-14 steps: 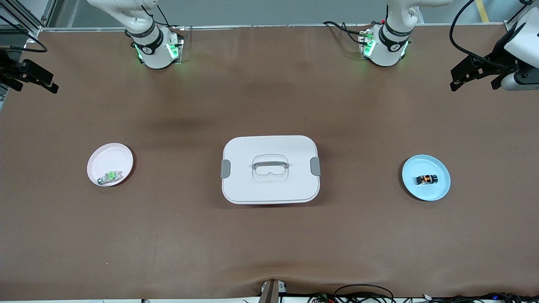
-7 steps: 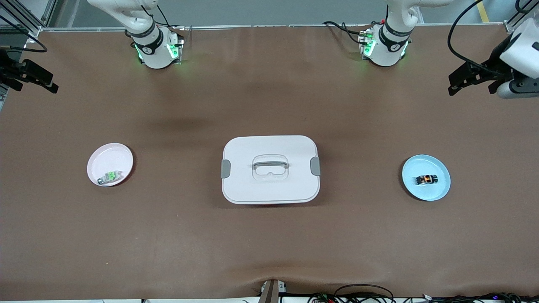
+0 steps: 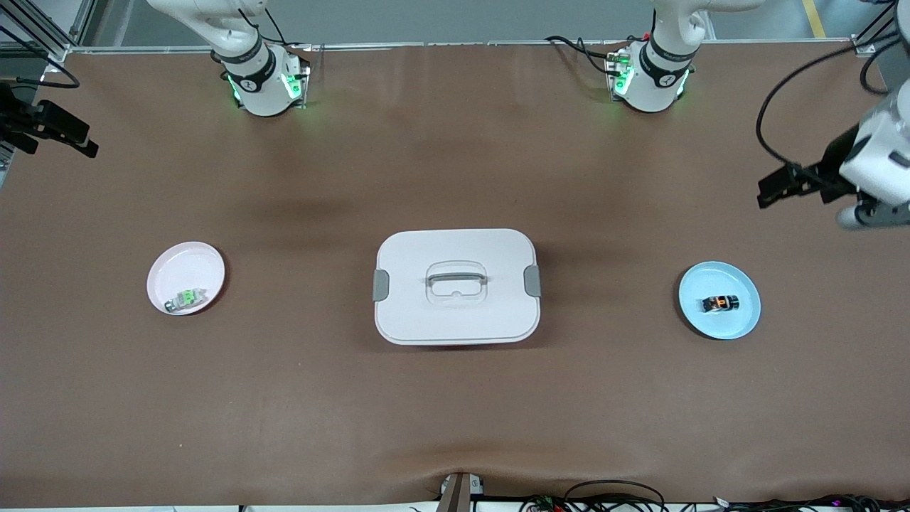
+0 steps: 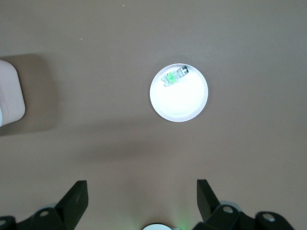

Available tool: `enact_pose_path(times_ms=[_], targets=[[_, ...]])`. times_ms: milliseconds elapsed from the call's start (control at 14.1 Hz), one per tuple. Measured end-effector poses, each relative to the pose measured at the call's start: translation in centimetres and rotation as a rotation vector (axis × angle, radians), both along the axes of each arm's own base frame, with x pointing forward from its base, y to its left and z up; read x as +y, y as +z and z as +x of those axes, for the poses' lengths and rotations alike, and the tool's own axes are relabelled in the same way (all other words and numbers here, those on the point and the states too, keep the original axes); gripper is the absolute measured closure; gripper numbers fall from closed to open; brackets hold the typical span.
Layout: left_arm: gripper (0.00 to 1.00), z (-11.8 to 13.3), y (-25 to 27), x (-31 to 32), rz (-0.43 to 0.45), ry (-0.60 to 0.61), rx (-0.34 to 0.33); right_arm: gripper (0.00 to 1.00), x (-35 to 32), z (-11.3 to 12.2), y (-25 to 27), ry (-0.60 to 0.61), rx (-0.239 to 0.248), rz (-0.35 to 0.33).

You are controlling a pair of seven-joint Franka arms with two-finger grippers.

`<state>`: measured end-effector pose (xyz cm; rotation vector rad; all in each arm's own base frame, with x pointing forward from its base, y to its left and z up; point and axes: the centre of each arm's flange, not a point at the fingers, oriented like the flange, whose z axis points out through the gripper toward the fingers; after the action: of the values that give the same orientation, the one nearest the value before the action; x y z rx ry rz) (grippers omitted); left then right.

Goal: Transfer orange switch to right arm and place
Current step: 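Move the left gripper down over the orange switch on the blue plate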

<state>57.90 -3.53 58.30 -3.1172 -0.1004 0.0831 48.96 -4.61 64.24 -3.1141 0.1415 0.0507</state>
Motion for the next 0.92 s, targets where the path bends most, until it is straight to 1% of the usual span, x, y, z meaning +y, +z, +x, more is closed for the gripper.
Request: enact_pose_path(times_ms=[142,284,426,569,711,924], targets=[[0.0,1.9,-4.2,0.9,0.001,-0.008,-0.009,0.0,0.0,0.0,0.0,0.0,0.0,0.0],[0.0,3.0,-8.5,2.4,0.002,-0.032,-0.033,0.0,0.0,0.0,0.0,0.0,0.0,0.0],[0.0,3.1,-12.3,4.1,0.001,-0.034,-0.051,0.0,0.0,0.0,0.0,0.0,0.0,0.0],[0.0,2.9,-15.7,5.3,0.002,-0.026,-0.055,0.0,0.0,0.1,0.0,0.0,0.001,0.0],[0.0,3.2,-19.1,5.9,0.006,-0.02,-0.054,0.0,0.0,0.1,-0.1,0.0,0.002,0.0],[0.0,3.5,-23.8,6.6,0.017,-0.021,-0.081,0.0,0.0,0.1,-0.1,0.0,0.002,0.0]])
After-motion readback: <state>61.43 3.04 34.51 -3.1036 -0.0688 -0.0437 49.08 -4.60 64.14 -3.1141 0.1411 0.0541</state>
